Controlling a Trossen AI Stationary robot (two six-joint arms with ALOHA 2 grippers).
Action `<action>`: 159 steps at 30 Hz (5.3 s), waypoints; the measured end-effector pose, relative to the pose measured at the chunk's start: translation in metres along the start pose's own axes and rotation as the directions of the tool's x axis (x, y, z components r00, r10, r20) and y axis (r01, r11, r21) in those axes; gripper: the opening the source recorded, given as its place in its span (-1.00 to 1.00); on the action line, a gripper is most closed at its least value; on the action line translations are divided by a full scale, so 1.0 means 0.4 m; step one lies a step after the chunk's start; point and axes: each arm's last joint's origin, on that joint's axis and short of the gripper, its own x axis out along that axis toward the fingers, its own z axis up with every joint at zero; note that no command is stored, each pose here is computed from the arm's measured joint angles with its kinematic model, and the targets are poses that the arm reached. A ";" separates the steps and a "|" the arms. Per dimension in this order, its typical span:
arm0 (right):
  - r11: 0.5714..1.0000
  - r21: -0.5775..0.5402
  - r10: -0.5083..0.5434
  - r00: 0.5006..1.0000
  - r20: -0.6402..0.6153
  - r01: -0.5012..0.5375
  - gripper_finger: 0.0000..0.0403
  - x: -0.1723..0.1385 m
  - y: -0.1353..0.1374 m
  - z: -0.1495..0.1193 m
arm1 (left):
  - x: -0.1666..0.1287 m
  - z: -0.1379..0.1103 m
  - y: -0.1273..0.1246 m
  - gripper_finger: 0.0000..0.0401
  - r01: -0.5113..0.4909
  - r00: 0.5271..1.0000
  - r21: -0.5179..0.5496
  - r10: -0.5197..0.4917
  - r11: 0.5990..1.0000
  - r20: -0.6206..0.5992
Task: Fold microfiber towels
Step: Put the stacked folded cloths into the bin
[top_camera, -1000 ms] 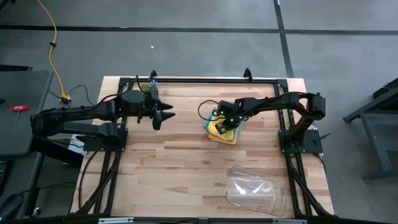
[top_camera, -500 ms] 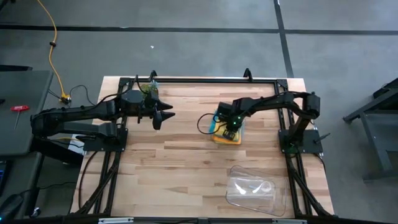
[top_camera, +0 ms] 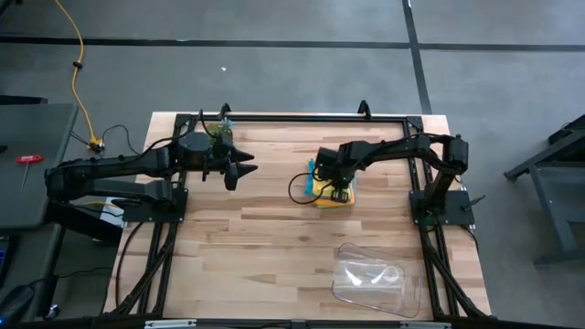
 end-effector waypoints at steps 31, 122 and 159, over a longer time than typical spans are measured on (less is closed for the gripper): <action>0.708 0.705 -0.029 0.995 0.094 -0.045 0.02 -0.211 0.020 -0.162 | 0.000 0.000 0.000 0.08 0.000 1.000 -0.009 0.000 1.000 0.000; 0.329 0.914 -0.110 0.951 0.287 -0.238 0.96 -0.033 -0.002 -0.221 | 0.000 0.000 -0.001 0.08 0.009 1.000 0.010 -0.009 1.000 -0.001; 0.282 0.806 0.005 0.841 0.541 -0.521 0.96 -0.016 -0.041 -0.257 | 0.000 0.000 -0.001 0.08 0.011 1.000 0.006 -0.011 1.000 -0.003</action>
